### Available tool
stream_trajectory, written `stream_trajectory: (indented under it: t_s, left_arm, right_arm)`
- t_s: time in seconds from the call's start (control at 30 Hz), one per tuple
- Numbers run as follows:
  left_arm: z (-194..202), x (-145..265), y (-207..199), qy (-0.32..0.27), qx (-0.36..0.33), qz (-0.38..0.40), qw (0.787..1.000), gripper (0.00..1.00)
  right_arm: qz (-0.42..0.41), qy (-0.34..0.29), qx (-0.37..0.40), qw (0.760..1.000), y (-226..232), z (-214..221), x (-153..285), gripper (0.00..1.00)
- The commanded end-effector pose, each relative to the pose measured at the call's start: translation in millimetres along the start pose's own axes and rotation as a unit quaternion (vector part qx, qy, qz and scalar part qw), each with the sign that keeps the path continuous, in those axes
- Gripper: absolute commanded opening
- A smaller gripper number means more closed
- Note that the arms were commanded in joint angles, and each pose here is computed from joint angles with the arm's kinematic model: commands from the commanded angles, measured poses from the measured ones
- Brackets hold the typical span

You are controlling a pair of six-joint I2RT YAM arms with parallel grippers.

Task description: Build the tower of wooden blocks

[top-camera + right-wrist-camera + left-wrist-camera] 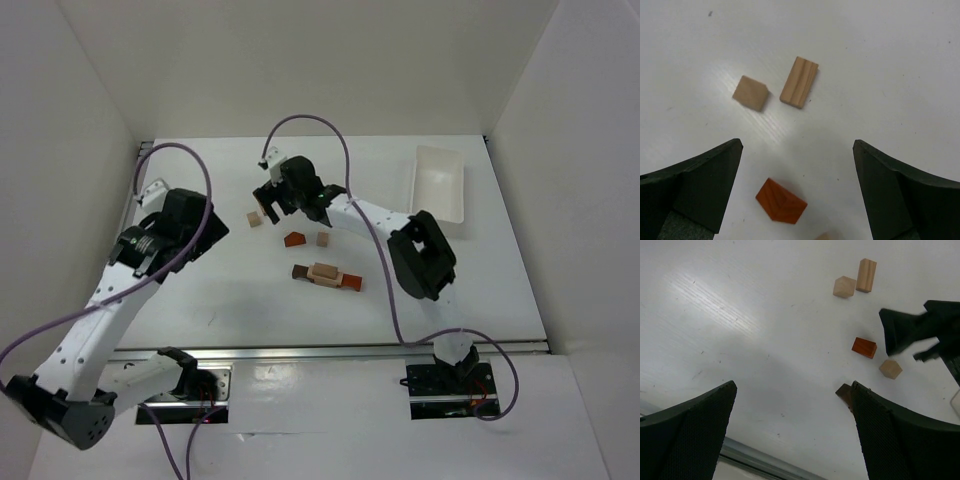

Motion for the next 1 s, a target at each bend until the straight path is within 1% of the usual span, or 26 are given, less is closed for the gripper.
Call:
stream_trajectory:
  t_s: [0.0, 0.03, 0.07, 0.1, 0.13, 0.17, 0.27, 0.3, 0.33, 0.4, 0.43, 0.53, 0.57, 0.6, 0.73, 0.8, 0.87, 0.97]
  left_arm:
    - [1.7, 17.8, 25.2, -0.009, 0.045, -0.012, 0.999, 1.0]
    - [3.1, 18.1, 28.1, -0.009, 0.045, -0.012, 0.999, 1.0]
    - [3.3, 21.3, 31.5, -0.009, 0.05, -0.013, 0.999, 1.0]
    - [4.4, 21.6, 33.7, -0.007, 0.048, -0.018, 0.999, 1.0]
    - [6.8, 19.5, 35.9, -0.005, 0.045, -0.022, 0.999, 1.0]
    - [7.8, 19.8, 38.6, -0.003, 0.038, -0.026, 0.999, 1.0]
    - [9.8, 18.2, 41.5, 0.0, 0.023, -0.03, 0.999, 1.0]
    - [11.1, 18.5, 40.9, 0.004, 0.023, -0.028, 0.999, 1.0]
    - [11.6, 18.5, 38.2, 0.007, 0.018, -0.02, 1.0, 1.0]
    - [13.1, 15.9, 38.9, 0.007, 0.009, -0.02, 1.0, 1.0]
    - [12.9, 15.8, 35.1, 0.009, 0.008, -0.011, 1.0, 1.0]
    - [15.3, 13.8, 34.3, 0.012, 0.002, -0.008, 1.0, 1.0]
    - [15.2, 13.8, 34.3, 0.012, 0.002, -0.008, 1.0, 1.0]
    - [15.2, 13.8, 34.7, 0.012, -0.002, -0.008, 1.0, 1.0]
    - [15.4, 13.8, 32.2, 0.014, -0.005, -0.001, 1.0, 1.0]
    - [16.9, 12.1, 29.4, 0.019, -0.005, 0.001, 1.0, 1.0]
    - [18.0, 10.2, 29.2, 0.021, -0.007, -0.002, 1.0, 1.0]
    - [21.1, 6.6, 31.4, 0.025, -0.016, -0.009, 1.0, 1.0]
  right_arm:
    - [0.058, 0.019, -0.06, 0.996, -13.4, -10.0, -23.3, 1.0]
    - [0.058, 0.021, -0.064, 0.996, -13.0, -9.4, -30.6, 1.0]
    - [0.057, 0.035, -0.076, 0.995, -5.2, 3.1, -45.7, 1.0]
    - [0.066, 0.035, -0.078, 0.994, -3.3, 1.4, -51.3, 1.0]
    - [0.069, 0.018, -0.08, 0.994, -6.1, -12.7, -55.3, 1.0]
    - [0.073, 0.026, -0.081, 0.994, -0.8, -3.5, -65.3, 1.0]
    - [0.096, 0.008, -0.091, 0.991, -2.3, -12.4, -75.5, 1.0]
    - [0.097, 0.013, -0.087, 0.991, 4.3, -5.4, -83.2, 1.0]
    - [0.108, 0.007, -0.088, 0.99, 0.1, -10.6, -84.3, 1.0]
    - [0.117, 0.006, -0.093, 0.989, -0.8, -3.1, -91.9, 1.0]
    - [0.124, -0.008, -0.095, 0.988, -3.5, -9.2, -92.7, 0.99]
    - [0.129, 0.003, -0.093, 0.987, -2.1, 7.5, -104.6, 0.92]
    - [0.135, -0.002, -0.094, 0.986, -4.9, 2.5, -103.5, 0.88]
    - [0.135, -0.001, -0.094, 0.986, -3.8, 7.8, -107.9, 0.86]
    - [0.137, -0.006, -0.095, 0.986, -3.5, 11.1, -114.8, 0.86]
    - [0.133, -0.009, -0.095, 0.987, -1.9, 11.6, -118.4, 0.82]
    - [0.139, -0.014, -0.096, 0.986, -3.6, 11.1, -121.2, 0.82]
    - [0.118, -0.02, -0.096, 0.988, 2.5, 7.8, -122.9, 0.82]
Point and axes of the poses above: each gripper's point midway between its finger pads, its own x axis back along the fingers, its own y axis along the line the jaws close on, z = x × y, the point moved 2 cm from there along x, back along the fingers, and after that the axes turned 6 degrees about x, right-handed, at the moved point
